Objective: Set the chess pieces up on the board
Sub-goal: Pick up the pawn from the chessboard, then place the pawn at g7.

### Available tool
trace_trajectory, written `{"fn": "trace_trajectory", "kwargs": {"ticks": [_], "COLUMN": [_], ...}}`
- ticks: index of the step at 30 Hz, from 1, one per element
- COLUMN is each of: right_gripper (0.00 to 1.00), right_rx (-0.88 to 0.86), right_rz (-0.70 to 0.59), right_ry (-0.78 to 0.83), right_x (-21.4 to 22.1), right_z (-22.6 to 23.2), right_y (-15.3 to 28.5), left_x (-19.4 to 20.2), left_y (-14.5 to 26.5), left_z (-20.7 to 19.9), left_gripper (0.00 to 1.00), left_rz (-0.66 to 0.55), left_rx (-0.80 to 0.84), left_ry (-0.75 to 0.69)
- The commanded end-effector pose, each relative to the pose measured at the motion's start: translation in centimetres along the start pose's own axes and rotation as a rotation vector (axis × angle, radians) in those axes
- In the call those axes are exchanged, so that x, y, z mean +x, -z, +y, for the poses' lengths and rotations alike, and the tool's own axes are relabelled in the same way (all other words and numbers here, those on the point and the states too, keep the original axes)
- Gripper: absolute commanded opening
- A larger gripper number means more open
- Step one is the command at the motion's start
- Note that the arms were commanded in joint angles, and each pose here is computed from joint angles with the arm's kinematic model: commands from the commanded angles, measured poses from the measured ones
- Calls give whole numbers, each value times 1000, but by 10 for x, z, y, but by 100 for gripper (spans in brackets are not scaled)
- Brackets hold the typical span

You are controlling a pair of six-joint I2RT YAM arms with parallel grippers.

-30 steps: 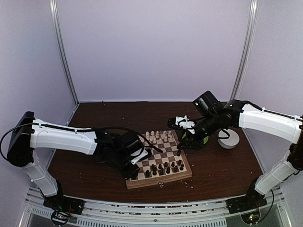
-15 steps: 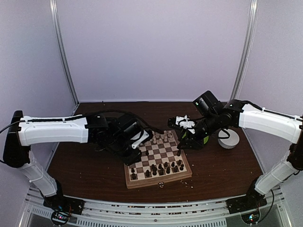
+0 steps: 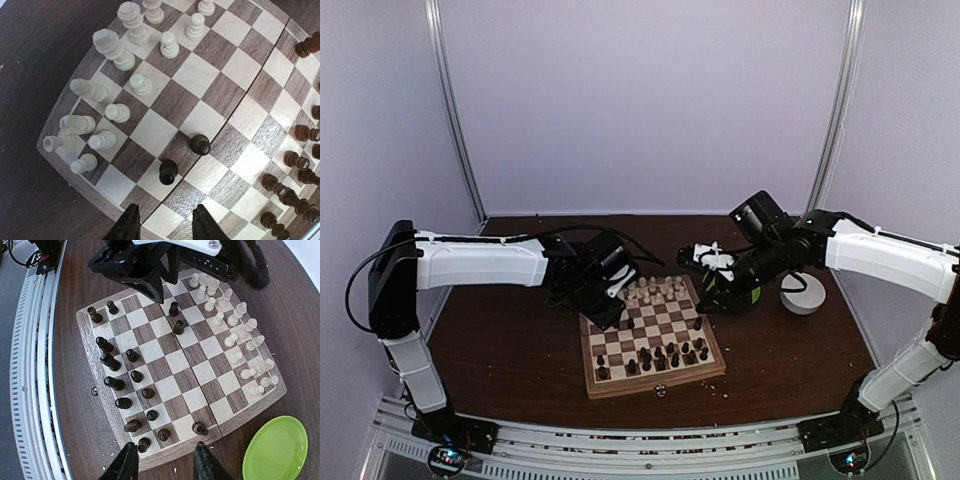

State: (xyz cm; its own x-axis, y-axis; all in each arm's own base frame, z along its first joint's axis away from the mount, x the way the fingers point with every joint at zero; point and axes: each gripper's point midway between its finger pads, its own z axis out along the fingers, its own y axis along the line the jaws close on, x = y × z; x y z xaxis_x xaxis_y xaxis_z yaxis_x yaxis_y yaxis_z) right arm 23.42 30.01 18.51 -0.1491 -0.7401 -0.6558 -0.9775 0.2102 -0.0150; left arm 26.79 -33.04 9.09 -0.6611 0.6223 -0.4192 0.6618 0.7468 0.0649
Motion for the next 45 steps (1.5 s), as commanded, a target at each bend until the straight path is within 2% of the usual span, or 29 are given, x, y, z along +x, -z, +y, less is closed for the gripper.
{"fn": "trace_trajectory", "kwargs": {"ticks": [1,9,16,20,25,27,36,45], "right_gripper": [38,38,38,38,38,38,37,37], "right_rx": [24,21,21,17,14,17,12,1], "right_rz": [-4,2,2,2,6,6,6,11], "right_ry": [2,0,-2,-3,-3,-4,-4,-7], "right_x": [3,4,5,6,6,6,6,7], "right_z": [-3,-3,-4,-4,-4,-5,-4,-3], "right_y": [7,5,5,4,3,3,3,2], "left_x": [-16,-18,-16,-13,-9,-5,22,38], "left_y": [-5,-24,-36,-38,-28,-21,11,9], "left_z": [2,-3,0,0,-1,0,-32,-59], "left_gripper": [37,36,30,20,3,0,0,0], "left_rz": [-67,-55,-25,-12,-12,-15,-25,19], "left_rx": [51,101,88,86,102,104,204,279], "left_ry": [31,34,29,23,26,26,-51,-107]}}
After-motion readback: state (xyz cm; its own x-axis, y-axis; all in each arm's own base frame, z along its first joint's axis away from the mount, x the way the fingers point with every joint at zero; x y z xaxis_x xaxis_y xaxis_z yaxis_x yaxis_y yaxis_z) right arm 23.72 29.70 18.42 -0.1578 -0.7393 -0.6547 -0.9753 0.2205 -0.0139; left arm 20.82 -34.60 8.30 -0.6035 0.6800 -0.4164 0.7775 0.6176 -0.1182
